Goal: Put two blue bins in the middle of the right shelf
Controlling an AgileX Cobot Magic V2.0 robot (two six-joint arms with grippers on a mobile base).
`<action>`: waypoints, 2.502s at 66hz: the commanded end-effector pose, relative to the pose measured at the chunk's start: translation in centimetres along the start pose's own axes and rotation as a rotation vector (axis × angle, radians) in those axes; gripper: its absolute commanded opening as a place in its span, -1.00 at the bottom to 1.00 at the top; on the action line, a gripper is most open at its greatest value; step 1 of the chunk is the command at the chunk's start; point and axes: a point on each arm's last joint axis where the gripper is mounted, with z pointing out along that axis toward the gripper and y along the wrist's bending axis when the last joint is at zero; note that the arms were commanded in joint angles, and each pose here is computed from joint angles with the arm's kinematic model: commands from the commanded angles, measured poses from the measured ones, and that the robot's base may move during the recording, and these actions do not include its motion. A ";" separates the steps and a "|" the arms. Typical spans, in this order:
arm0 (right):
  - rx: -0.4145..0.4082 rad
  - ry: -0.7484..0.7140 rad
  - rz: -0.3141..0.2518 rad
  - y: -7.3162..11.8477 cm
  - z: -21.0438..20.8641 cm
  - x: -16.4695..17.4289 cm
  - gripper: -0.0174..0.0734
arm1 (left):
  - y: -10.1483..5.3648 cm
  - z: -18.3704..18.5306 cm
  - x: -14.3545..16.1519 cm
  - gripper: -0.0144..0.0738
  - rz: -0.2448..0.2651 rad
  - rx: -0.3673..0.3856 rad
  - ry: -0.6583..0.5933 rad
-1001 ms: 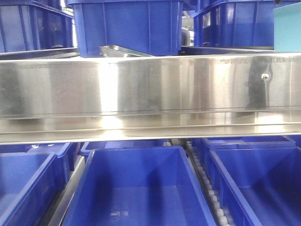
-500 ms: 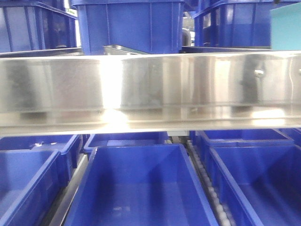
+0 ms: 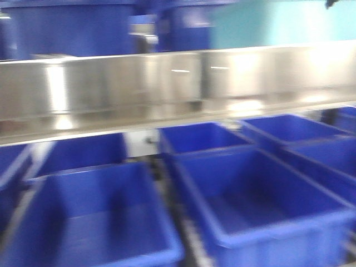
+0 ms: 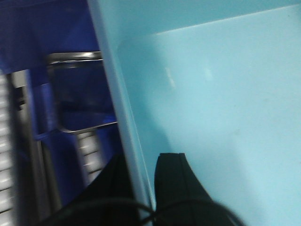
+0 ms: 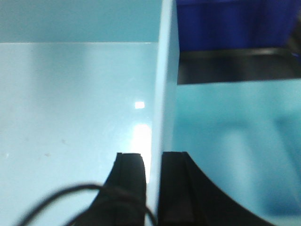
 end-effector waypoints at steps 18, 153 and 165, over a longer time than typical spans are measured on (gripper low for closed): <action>-0.072 -0.090 0.020 0.9 -1.3 -1.0 -0.95 | -1.1 -0.6 -0.4 -0.92 0.003 0.084 -0.048; -0.072 -0.090 0.020 0.9 -1.3 -1.0 -0.95 | -1.1 -0.6 -0.4 -0.92 0.003 0.082 -0.048; -0.072 -0.090 0.020 0.9 -1.3 -1.0 -0.95 | -1.1 -0.6 -0.4 -0.92 0.003 0.082 -0.048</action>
